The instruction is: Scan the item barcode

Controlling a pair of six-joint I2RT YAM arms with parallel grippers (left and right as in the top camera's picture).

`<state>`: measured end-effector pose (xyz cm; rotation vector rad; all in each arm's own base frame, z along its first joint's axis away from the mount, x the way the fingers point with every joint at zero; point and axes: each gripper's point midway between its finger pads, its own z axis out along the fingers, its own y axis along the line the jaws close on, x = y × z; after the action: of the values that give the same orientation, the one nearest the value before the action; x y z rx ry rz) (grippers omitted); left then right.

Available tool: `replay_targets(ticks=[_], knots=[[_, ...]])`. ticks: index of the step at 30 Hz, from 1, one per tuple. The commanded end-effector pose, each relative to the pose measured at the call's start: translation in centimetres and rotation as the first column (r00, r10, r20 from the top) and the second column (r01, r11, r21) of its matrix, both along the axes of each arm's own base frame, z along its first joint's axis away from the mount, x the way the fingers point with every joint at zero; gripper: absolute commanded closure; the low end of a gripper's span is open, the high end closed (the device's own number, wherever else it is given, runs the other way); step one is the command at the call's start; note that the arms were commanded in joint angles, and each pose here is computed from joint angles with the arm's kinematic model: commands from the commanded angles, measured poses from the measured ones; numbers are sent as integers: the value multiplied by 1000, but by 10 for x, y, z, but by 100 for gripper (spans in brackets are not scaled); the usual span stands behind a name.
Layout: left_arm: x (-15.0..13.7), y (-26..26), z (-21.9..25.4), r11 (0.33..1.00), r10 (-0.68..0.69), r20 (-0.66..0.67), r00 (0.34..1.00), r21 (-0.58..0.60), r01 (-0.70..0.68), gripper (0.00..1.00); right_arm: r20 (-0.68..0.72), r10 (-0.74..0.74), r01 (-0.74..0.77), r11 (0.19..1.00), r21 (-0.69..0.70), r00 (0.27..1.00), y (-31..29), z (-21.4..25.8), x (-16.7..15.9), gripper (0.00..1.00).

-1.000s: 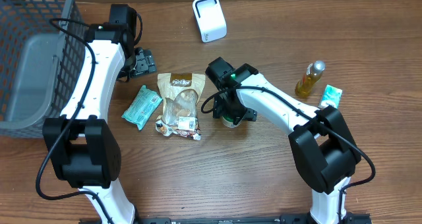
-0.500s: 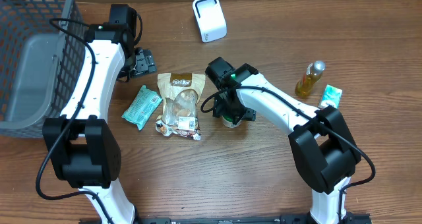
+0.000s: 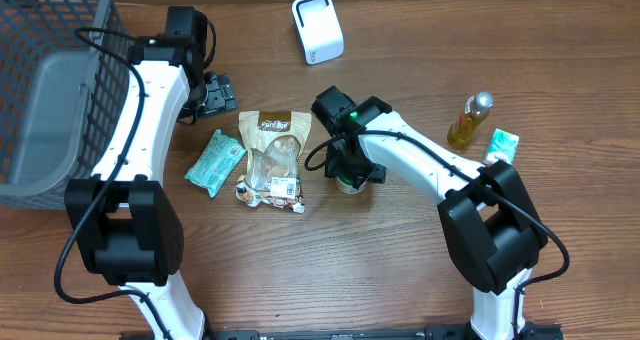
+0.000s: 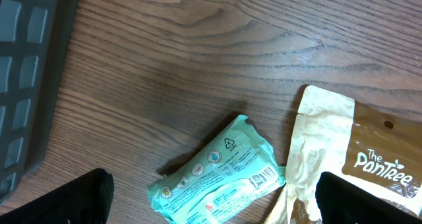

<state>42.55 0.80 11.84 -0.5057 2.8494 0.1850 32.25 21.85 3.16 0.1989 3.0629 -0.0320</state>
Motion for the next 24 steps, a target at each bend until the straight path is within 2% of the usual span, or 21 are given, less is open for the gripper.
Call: replay_targets(ticks=[1,7,18,24], knots=[[5,2,3,1000,-13,10,1000,16,13,0,-4,-3,3,1000,-11,1000,-1,-4,-2,30],[5,2,3,1000,-13,10,1000,16,13,0,-10,-3,3,1000,-15,1000,-1,-6,-2,30],[5,2,3,1000,-13,10,1000,16,13,0,-36,-19,18,1000,-22,999,-8,-4,-5,44],[5,2,3,1000,-13,10,1000,16,13,0,-126,-59,69,995,74,990,-7,11,-5,51]])
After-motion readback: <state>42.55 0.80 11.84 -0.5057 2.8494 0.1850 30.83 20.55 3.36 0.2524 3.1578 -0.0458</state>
